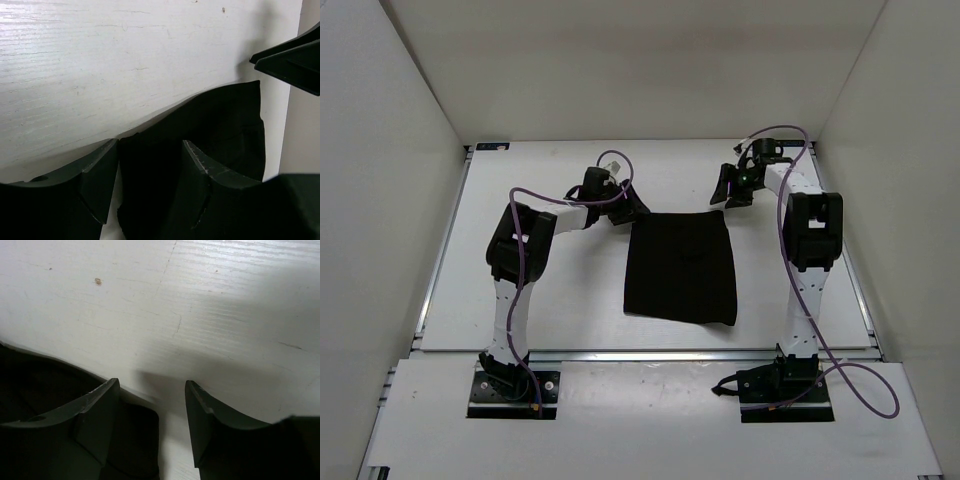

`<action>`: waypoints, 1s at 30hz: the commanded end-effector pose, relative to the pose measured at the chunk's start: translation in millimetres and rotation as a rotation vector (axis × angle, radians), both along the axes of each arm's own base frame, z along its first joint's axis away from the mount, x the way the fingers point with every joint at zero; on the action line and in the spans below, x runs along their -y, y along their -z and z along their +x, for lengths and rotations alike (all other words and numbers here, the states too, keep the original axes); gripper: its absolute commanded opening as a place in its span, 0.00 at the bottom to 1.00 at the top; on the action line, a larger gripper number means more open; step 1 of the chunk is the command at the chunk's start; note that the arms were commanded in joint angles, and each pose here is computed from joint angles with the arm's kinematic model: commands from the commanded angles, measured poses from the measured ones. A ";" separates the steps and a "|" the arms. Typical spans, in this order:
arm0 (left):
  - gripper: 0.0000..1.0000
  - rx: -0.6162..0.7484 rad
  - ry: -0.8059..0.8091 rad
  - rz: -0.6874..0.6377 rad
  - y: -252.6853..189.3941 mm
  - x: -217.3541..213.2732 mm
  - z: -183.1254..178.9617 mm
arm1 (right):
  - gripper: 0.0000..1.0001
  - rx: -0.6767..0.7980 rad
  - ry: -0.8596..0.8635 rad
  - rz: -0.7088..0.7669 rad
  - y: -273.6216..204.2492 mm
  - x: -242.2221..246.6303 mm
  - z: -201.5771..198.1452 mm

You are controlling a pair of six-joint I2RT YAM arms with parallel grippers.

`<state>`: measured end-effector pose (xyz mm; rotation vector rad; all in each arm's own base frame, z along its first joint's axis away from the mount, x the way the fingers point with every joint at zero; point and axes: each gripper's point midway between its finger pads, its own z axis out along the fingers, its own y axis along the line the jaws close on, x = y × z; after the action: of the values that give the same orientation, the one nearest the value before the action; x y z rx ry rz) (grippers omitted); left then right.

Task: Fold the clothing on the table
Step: Flatten the skirt out

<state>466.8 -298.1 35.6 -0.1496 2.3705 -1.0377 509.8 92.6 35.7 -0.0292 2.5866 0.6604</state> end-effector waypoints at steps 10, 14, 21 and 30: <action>0.78 0.010 -0.012 0.026 -13.1 -10.4 -4.4 | 0.56 -0.055 -0.003 -0.011 -0.9 8.5 -24.3; 0.78 0.017 -0.017 0.028 -14.4 -14.3 -7.8 | 0.58 -0.087 -0.008 0.015 5.1 5.0 -40.6; 0.74 0.009 -0.012 0.038 -9.3 -10.9 -11.1 | 0.56 -0.084 -0.025 0.001 10.9 -0.5 -54.8; 0.61 0.004 0.010 0.041 -5.5 -3.8 -16.6 | 0.42 -0.074 -0.028 0.004 10.2 -3.9 -45.8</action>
<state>458.0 -293.9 36.2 -0.1465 2.3807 -1.0157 464.1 96.4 32.5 -0.0341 2.6381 0.7054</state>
